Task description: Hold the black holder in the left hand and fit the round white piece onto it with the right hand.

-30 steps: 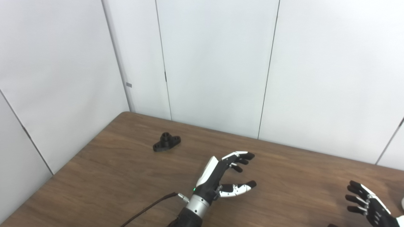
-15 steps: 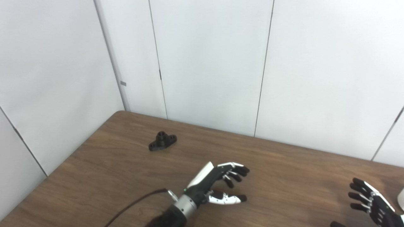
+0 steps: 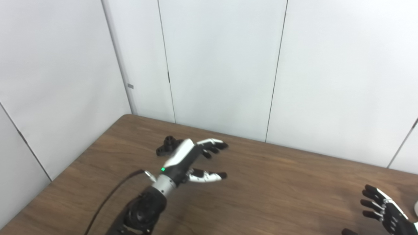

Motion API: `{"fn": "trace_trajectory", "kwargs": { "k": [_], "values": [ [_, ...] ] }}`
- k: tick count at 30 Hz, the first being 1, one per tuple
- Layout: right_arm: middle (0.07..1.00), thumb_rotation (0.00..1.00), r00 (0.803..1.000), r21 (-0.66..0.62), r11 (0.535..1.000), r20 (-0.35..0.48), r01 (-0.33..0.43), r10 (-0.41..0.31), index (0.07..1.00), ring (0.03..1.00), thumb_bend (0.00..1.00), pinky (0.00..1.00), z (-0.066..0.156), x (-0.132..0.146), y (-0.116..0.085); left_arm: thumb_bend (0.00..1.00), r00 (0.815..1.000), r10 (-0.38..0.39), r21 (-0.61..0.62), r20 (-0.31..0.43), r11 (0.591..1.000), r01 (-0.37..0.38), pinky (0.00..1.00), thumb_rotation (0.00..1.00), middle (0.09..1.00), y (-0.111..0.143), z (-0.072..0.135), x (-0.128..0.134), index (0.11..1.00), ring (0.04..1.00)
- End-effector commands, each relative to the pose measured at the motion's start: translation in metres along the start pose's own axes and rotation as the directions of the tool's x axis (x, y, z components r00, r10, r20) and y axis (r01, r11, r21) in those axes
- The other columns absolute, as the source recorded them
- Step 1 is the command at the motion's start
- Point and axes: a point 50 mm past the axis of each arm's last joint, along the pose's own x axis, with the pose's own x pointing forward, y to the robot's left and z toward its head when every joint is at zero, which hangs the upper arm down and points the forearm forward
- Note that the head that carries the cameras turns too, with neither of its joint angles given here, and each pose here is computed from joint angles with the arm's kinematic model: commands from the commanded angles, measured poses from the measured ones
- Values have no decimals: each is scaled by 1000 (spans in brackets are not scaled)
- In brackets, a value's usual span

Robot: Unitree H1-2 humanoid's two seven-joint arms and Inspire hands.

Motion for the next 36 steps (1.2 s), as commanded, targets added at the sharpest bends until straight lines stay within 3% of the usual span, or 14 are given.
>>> {"fn": "trace_trajectory", "kwargs": {
  "k": [1,3,7,12,19,25,31,33,36],
  "values": [
    [843,0,997,-5,1000,79,10,-10,859,784,582,713,17,10,-6,672,993,93,71,69,993,-98,700,123,786,33,20,12,771,777],
    [843,0,997,-6,1000,82,10,-10,857,787,584,719,17,10,-6,675,990,129,91,59,987,-134,686,77,788,46,22,13,769,784],
    [845,0,996,-2,1000,87,9,-9,857,791,584,729,17,11,-8,670,979,199,165,36,965,-202,677,79,775,67,23,17,762,770],
    [845,0,996,-6,1000,88,11,-11,854,782,591,713,17,11,-9,692,947,322,226,3,922,-315,673,83,768,91,14,18,751,749],
    [845,0,997,-10,1000,81,12,-12,855,782,591,709,17,10,-11,704,910,413,329,-40,865,-379,710,107,788,105,7,16,762,798],
    [838,0,996,-15,1000,87,13,-12,853,778,597,696,18,10,-12,810,893,434,459,-118,822,-338,743,234,874,113,-4,17,782,874],
    [837,0,996,-20,1000,87,16,-14,851,771,600,688,21,10,-14,929,890,399,485,-219,836,-256,900,365,971,114,-11,18,842,991],
    [833,0,996,-21,1000,86,16,-15,848,766,604,682,21,10,-15,971,889,382,489,-250,843,-225,971,417,993,114,-13,19,863,998],
    [829,0,996,-23,1000,88,16,-14,845,758,608,675,21,10,-16,998,886,357,491,-296,853,-179,997,479,1000,112,-18,19,888,1000]
  ]
}}
